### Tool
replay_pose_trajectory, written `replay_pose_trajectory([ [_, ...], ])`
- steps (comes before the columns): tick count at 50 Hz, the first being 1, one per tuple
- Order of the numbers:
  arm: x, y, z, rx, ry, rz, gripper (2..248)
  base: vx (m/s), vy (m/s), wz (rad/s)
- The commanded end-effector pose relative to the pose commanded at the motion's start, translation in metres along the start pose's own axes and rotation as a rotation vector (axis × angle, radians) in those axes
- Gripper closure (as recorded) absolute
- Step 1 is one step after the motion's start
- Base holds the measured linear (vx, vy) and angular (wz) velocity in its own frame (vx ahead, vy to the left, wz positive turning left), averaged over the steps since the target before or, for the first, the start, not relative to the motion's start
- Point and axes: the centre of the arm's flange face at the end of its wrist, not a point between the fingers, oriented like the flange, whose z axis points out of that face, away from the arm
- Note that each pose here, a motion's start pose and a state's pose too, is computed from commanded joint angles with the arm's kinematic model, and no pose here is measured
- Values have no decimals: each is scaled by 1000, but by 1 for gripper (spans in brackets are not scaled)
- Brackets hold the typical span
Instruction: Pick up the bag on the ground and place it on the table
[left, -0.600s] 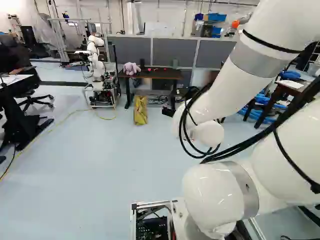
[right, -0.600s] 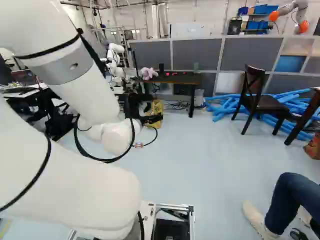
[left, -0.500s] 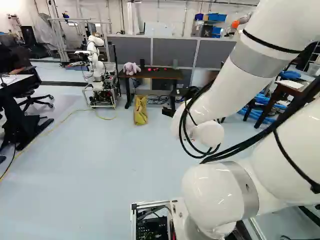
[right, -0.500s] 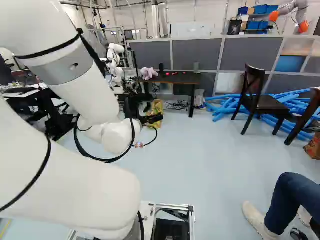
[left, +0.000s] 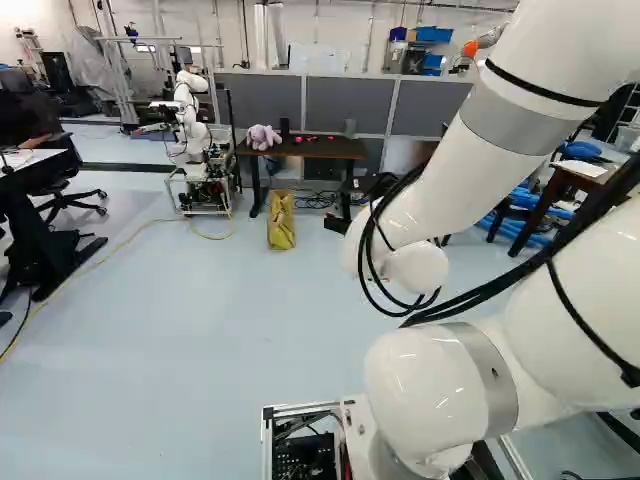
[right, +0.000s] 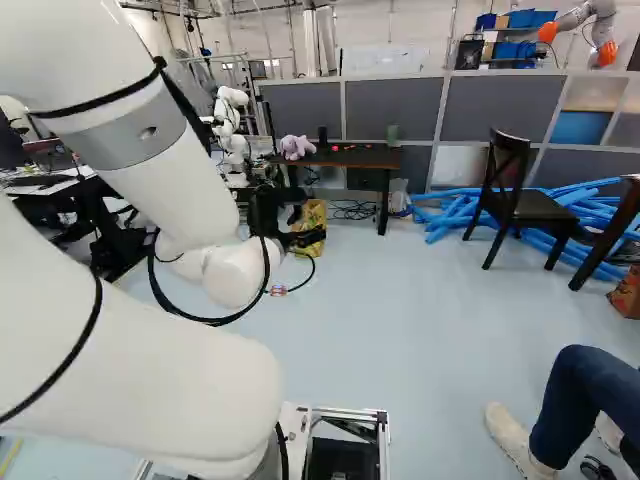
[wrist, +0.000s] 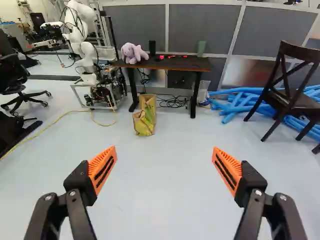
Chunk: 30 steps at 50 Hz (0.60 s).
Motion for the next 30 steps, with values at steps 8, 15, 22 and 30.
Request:
replay_pose_trajectory([
  [8, 0, 0, 0, 0, 0, 0, 3, 35, 1, -1],
  [15, 0, 0, 0, 0, 0, 0, 3, 84, 3, -2],
  [22, 0, 0, 0, 0, 0, 0, 3, 141, 4, -5],
  [30, 0, 0, 0, 0, 0, 0, 3, 169, 6, -2],
])
